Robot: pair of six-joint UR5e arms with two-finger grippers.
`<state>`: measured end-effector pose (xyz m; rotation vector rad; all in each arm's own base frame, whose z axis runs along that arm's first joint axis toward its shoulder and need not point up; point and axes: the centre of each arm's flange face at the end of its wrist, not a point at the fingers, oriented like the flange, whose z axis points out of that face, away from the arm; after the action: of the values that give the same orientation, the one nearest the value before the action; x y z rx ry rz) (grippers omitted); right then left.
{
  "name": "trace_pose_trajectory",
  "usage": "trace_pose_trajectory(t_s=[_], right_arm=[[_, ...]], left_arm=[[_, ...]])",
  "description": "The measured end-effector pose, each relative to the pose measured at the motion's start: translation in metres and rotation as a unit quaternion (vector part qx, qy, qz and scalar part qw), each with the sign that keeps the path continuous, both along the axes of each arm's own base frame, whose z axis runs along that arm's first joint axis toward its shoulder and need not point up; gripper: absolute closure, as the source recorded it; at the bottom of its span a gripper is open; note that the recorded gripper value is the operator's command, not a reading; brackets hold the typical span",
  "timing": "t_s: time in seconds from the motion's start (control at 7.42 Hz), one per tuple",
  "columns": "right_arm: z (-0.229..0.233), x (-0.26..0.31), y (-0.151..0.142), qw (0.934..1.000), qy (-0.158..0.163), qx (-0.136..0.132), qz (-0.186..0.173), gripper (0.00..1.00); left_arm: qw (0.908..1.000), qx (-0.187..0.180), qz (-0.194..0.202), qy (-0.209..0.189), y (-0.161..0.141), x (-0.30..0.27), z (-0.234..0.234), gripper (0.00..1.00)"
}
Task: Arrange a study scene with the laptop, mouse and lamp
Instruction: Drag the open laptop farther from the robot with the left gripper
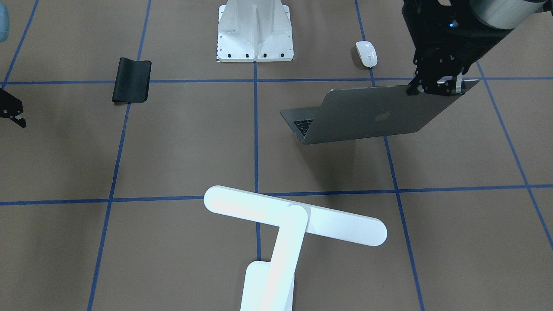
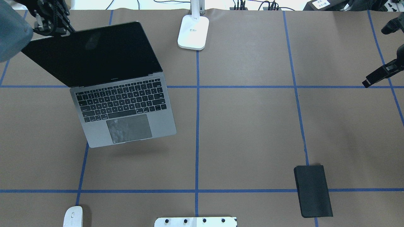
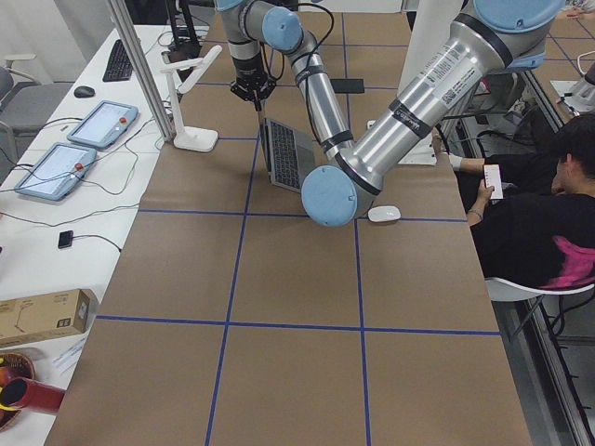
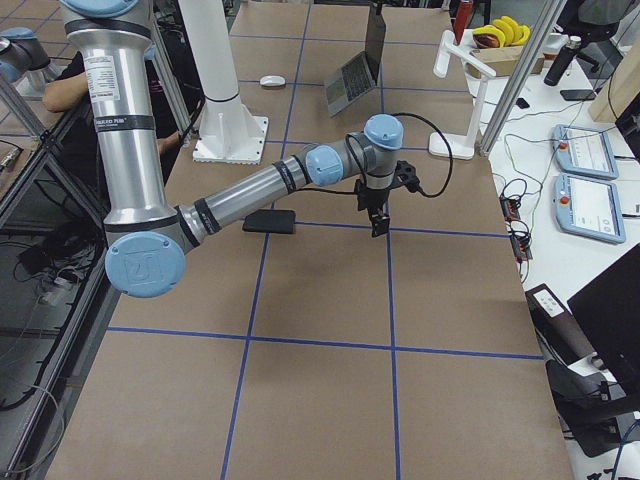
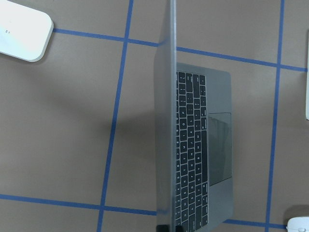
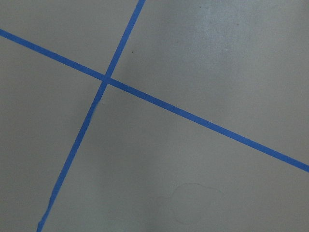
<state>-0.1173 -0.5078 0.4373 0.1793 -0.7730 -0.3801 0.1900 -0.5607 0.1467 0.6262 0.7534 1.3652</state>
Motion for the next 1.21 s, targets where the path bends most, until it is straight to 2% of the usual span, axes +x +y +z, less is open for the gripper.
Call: trace_pose_trajectory(t_s=[0.4, 0.94, 1.21], right_arm=[[-0.016, 0.0, 0.001, 0.9998, -0.017, 0.008, -0.002, 0.0], [-0.019, 0.001, 0.001, 0.9997, -0.024, 0.008, -0.002, 0.0], [-0.019, 0.0, 0.001, 0.9997, -0.024, 0.008, -0.002, 0.0]], left_arm=[[0.9998, 0.018, 0.003, -0.01, -0.023, 0.01, 0.008, 0.93], [0.9971, 0.068, 0.025, -0.023, -0.021, 0.034, -0.001, 0.92], [0.9967, 0.073, 0.027, -0.023, -0.017, 0.041, -0.003, 0.91]])
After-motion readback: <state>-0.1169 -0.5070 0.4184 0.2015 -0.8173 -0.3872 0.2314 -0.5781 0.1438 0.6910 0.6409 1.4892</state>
